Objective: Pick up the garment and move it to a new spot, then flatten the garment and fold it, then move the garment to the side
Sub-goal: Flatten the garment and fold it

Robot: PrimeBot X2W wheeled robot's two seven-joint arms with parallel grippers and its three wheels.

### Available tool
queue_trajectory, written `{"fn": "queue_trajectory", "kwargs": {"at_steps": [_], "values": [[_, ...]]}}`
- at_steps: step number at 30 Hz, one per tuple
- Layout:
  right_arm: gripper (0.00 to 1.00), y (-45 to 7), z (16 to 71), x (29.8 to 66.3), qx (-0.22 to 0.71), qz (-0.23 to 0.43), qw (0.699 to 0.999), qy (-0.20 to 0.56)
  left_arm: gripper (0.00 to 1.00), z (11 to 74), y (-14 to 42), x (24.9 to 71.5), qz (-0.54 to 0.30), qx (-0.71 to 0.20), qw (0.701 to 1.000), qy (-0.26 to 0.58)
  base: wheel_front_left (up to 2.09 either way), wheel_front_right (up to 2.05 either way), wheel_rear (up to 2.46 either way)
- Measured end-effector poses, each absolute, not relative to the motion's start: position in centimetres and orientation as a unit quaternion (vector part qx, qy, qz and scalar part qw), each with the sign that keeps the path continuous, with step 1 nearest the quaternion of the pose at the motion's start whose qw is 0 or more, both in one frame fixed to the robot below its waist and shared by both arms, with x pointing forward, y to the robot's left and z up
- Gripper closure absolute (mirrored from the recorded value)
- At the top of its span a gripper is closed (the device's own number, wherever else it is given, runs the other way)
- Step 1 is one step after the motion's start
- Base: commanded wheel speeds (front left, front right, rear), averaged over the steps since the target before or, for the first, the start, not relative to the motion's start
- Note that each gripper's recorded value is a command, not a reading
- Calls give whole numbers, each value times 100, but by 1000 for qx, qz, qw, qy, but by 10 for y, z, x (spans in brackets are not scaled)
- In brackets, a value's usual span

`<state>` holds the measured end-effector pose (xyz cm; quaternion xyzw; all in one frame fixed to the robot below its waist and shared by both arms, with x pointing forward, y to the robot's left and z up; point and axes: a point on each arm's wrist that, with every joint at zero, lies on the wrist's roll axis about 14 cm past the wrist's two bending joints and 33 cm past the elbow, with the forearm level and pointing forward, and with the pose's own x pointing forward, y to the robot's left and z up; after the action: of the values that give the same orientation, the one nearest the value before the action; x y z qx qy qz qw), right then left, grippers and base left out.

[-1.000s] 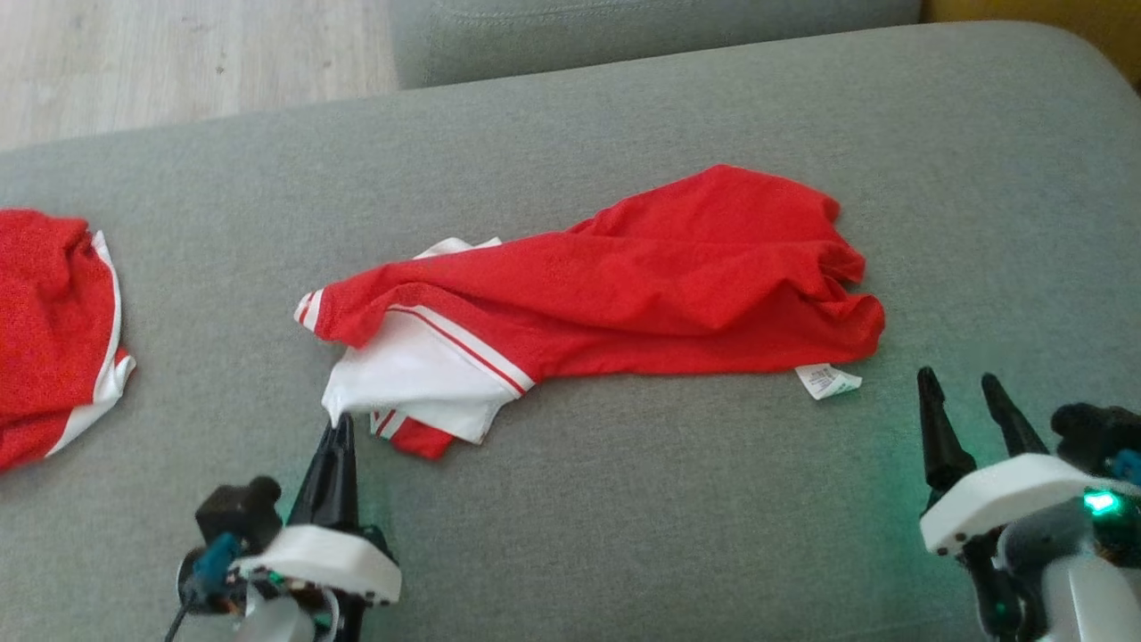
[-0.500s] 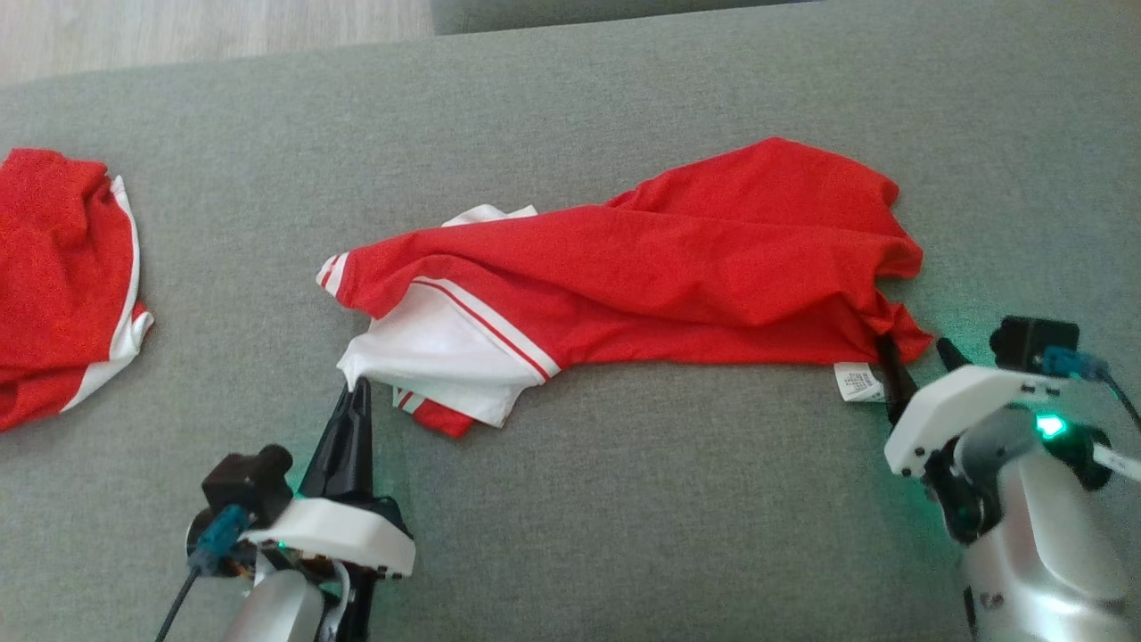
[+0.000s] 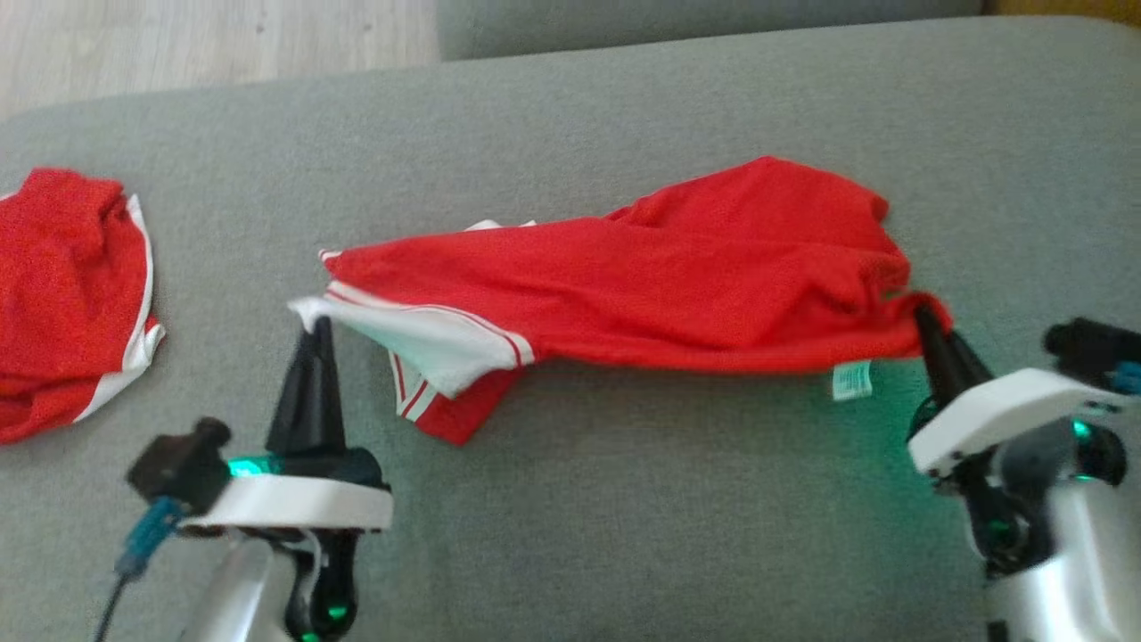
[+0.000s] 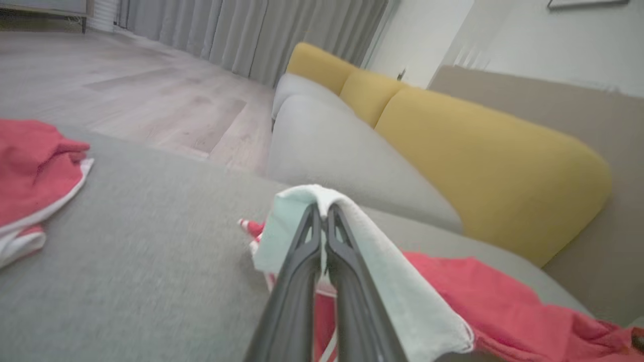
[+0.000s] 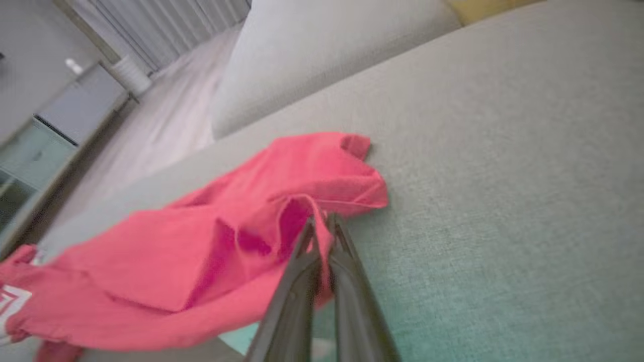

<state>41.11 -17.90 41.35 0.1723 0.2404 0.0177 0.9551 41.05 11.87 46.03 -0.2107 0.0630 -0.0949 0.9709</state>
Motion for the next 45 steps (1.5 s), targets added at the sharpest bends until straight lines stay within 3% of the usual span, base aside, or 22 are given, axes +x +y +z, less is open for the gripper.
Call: {"fn": "queue_trajectory", "kwargs": {"at_steps": [10,17,22,27,33,39,45], "values": [[100,-183,585,392,252,88,964,14,100,605,106,403,-178,-299,931,-113,0,0,0],[100,-185,663,395,226,122,963,-82,100,681,92,400,-261,-300,903,-160,0,0,0],[100,-179,669,442,245,144,957,-65,100,696,84,441,-284,-295,901,-145,0,0,0],[100,-169,638,517,268,144,953,-15,100,661,100,518,-236,-272,927,-106,0,0,0],[100,-172,671,600,267,120,950,-112,100,676,130,603,-178,-185,950,-177,0,0,0],[100,-172,715,623,215,111,950,-198,100,747,137,627,-165,-138,925,-312,0,0,0],[100,-181,702,630,182,96,961,-187,100,760,128,611,-184,-115,913,-345,0,0,0]]}}
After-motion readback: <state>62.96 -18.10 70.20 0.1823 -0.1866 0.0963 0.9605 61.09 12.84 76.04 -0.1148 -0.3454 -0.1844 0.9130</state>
